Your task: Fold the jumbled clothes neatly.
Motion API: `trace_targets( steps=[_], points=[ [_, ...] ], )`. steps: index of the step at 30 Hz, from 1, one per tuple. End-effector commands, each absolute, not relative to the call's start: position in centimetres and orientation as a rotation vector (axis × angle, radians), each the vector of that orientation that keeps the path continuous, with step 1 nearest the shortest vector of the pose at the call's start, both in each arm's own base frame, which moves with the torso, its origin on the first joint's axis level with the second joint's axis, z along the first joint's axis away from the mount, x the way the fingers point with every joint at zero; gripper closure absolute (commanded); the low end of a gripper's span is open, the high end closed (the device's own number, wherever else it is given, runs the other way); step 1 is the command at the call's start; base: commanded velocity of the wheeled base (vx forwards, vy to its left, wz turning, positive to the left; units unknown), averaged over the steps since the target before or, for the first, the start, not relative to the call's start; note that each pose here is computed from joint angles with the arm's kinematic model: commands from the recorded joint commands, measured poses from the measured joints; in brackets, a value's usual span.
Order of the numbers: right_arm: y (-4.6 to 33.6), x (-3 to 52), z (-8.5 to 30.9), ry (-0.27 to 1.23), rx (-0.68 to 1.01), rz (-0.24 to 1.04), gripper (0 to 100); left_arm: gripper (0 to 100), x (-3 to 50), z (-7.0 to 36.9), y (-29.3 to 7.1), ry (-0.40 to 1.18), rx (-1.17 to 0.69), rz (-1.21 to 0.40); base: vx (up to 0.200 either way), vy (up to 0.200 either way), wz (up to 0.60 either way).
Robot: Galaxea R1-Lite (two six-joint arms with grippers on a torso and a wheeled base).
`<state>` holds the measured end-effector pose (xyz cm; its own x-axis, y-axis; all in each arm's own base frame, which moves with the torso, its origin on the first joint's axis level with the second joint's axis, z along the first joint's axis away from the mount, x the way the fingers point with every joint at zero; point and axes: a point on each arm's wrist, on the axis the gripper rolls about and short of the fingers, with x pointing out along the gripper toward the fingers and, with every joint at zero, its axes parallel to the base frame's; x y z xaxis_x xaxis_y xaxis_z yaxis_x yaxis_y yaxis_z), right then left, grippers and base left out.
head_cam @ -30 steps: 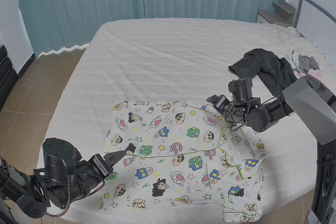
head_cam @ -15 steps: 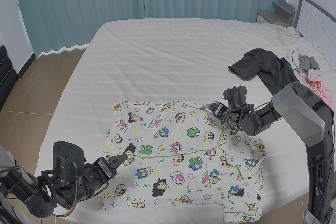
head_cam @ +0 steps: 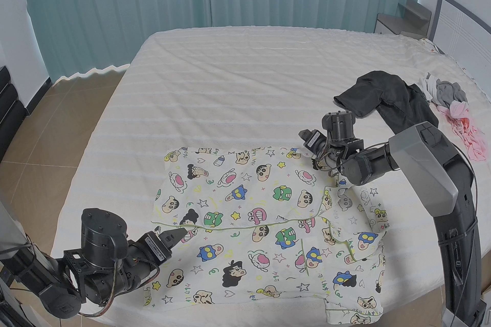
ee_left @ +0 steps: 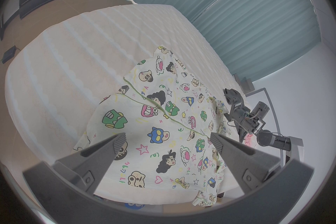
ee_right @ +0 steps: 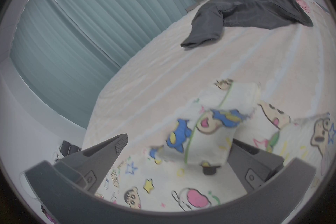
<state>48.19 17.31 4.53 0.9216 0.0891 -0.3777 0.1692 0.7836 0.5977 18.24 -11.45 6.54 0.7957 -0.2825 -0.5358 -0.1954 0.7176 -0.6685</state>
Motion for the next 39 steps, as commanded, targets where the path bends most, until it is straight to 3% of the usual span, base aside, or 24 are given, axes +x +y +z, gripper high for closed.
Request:
trace_targets(
  steps=[1,5,11,17,27,39],
  points=[
    [17.0,50.5,5.1,0.322,0.692,-0.031,0,0,18.3,6.4,-11.5,0.672,-0.781,-0.048,0.000,0.000,0.00],
    [16.8,52.3,6.8,0.227,0.661,0.002,0,0,18.3,6.3,-11.5,0.673,-0.780,-0.048,0.000,0.000,0.00],
    [16.5,52.6,-1.8,0.420,0.552,-0.064,0,0,18.2,6.2,-11.3,0.660,-0.773,-0.021,0.000,0.000,0.00],
    [16.5,52.3,-3.2,0.485,0.529,-0.093,0,0,18.2,6.2,-11.4,0.661,-0.773,-0.017,0.000,0.000,0.00],
    [16.8,52.1,5.7,0.319,0.597,-0.033,0,0,18.2,6.3,-11.4,0.656,-0.779,-0.022,0.000,0.000,0.00],
    [15.9,50.1,15.6,0.144,0.629,-0.054,0,0,17.8,6.3,-11.2,0.663,-0.776,-0.023,0.000,0.000,0.00]
  ],
)
